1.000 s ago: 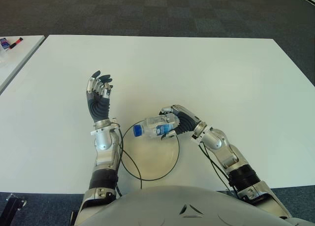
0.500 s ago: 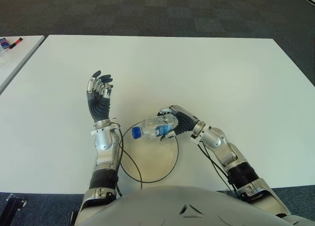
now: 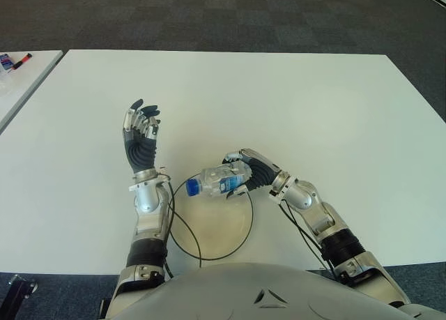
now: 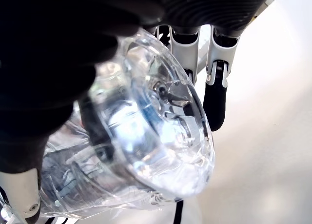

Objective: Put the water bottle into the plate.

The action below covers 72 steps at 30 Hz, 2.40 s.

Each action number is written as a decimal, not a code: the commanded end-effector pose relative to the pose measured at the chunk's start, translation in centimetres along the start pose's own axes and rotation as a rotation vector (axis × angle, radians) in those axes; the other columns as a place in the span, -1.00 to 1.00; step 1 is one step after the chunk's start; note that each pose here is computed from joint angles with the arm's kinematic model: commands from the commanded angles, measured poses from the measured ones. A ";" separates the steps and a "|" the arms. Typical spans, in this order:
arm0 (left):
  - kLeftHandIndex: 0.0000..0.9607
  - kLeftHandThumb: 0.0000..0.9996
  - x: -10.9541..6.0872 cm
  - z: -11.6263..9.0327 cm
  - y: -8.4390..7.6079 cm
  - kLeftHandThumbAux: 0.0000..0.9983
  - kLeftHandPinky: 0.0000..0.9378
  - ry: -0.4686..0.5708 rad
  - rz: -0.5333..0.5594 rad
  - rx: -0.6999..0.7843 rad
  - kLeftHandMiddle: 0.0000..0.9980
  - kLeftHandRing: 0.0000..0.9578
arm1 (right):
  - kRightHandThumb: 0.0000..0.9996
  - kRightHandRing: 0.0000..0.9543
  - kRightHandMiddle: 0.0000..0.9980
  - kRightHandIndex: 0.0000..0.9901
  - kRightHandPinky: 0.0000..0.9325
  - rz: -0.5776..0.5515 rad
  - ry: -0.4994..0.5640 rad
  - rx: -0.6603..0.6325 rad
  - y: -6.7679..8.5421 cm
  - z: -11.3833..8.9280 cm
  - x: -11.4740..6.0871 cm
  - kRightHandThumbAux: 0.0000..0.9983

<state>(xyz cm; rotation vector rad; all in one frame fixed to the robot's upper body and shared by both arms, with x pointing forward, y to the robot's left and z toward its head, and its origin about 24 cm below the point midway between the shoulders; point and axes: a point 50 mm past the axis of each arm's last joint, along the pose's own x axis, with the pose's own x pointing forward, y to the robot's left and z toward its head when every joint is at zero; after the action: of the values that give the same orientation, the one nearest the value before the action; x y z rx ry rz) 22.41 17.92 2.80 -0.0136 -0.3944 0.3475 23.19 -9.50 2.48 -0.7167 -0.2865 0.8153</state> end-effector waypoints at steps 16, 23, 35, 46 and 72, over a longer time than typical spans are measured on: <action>-0.56 0.14 -0.2 -0.8 0.1 0.15 -0.18 0.034 0.006 0.002 -0.32 -0.26 | 1.00 0.05 0.06 -0.18 -0.08 -0.003 0.003 -0.010 0.4 -0.7 0.3 0.33; -0.56 0.16 -0.2 -0.9 0.2 0.14 -0.18 0.035 0.008 -0.003 -0.31 -0.27 | 1.00 0.05 0.05 -0.18 -0.07 -0.047 -0.004 -0.031 0.0 -0.5 0.5 0.33; -0.57 0.14 -0.1 -1.1 0.2 0.19 -0.18 0.030 0.001 -0.001 -0.32 -0.27 | 1.00 0.06 0.05 -0.19 -0.07 -0.130 -0.065 -0.078 -1.4 0.4 0.9 0.33; -0.57 0.13 0.0 -1.2 0.2 0.18 -0.18 0.032 -0.005 0.003 -0.32 -0.28 | 1.00 0.12 0.06 -0.19 -0.07 -0.139 -0.083 -0.120 -1.5 0.9 0.6 0.33; -0.58 0.10 0.0 -1.4 0.1 0.22 -0.18 0.036 -0.003 -0.002 -0.32 -0.27 | 1.00 0.08 0.01 -0.22 -0.05 -0.129 -0.093 -0.157 -1.5 1.3 0.6 0.33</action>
<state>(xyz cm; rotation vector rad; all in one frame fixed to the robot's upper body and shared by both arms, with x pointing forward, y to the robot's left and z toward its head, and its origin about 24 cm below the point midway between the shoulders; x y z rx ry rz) 22.83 18.11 1.76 -0.0241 -0.3745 0.3470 23.78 -9.37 3.85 -0.8052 -0.4403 0.7184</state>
